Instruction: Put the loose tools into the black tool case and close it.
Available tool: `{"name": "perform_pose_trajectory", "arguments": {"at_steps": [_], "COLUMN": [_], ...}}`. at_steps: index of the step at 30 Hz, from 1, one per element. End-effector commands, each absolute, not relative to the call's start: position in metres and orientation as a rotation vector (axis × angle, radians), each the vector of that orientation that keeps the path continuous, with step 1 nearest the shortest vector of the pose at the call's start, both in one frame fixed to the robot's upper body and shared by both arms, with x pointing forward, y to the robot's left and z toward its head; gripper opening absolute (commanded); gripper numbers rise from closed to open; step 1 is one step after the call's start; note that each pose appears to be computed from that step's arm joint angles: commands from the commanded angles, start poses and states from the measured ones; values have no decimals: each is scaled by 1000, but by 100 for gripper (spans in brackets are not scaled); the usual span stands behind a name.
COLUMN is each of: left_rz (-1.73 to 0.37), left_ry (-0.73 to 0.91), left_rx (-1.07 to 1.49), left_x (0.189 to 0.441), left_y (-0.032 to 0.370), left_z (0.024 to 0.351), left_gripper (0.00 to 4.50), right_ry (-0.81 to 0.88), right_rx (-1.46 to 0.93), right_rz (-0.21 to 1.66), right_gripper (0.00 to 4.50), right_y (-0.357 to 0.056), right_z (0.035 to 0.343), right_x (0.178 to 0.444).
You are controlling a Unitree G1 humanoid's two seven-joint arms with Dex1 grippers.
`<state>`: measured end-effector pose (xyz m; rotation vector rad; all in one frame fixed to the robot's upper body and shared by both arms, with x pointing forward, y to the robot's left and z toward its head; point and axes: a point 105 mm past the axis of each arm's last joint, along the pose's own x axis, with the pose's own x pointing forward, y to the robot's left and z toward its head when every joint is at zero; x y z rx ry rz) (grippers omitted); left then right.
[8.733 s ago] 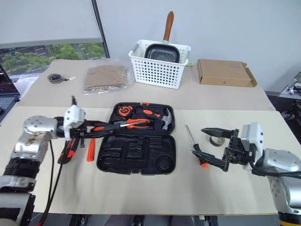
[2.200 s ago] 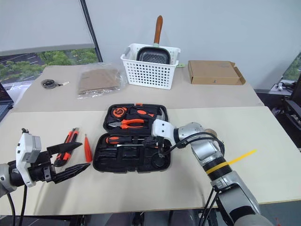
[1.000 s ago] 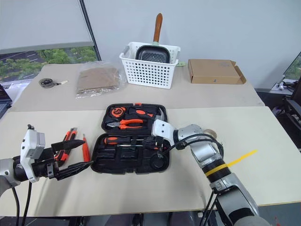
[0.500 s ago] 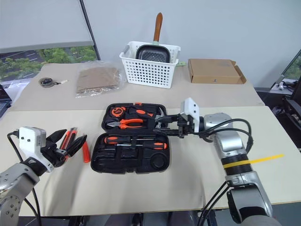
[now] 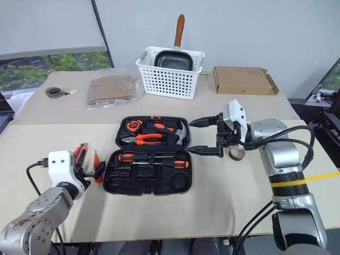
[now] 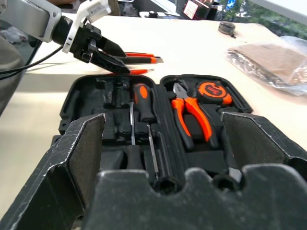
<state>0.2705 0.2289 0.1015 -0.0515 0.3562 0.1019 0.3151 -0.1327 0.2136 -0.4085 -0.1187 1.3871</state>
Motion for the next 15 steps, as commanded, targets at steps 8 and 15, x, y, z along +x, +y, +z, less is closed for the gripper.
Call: {"name": "perform_pose_trajectory", "arguments": {"at_steps": [8,15], "left_rz": [127,129], "left_ry": [452,492], "left_rx": [-105,-114], "left_x": [275,272], "left_y": [223,224], "left_z": [93,92], "left_gripper": [424,199], "right_ry": [-173,-178], "right_rx": [-441,-448], "right_rz": [1338,1333], "right_gripper": [449,450], "right_y": [-141,-141], "right_z": [229,232], "right_x": [307,305]}}
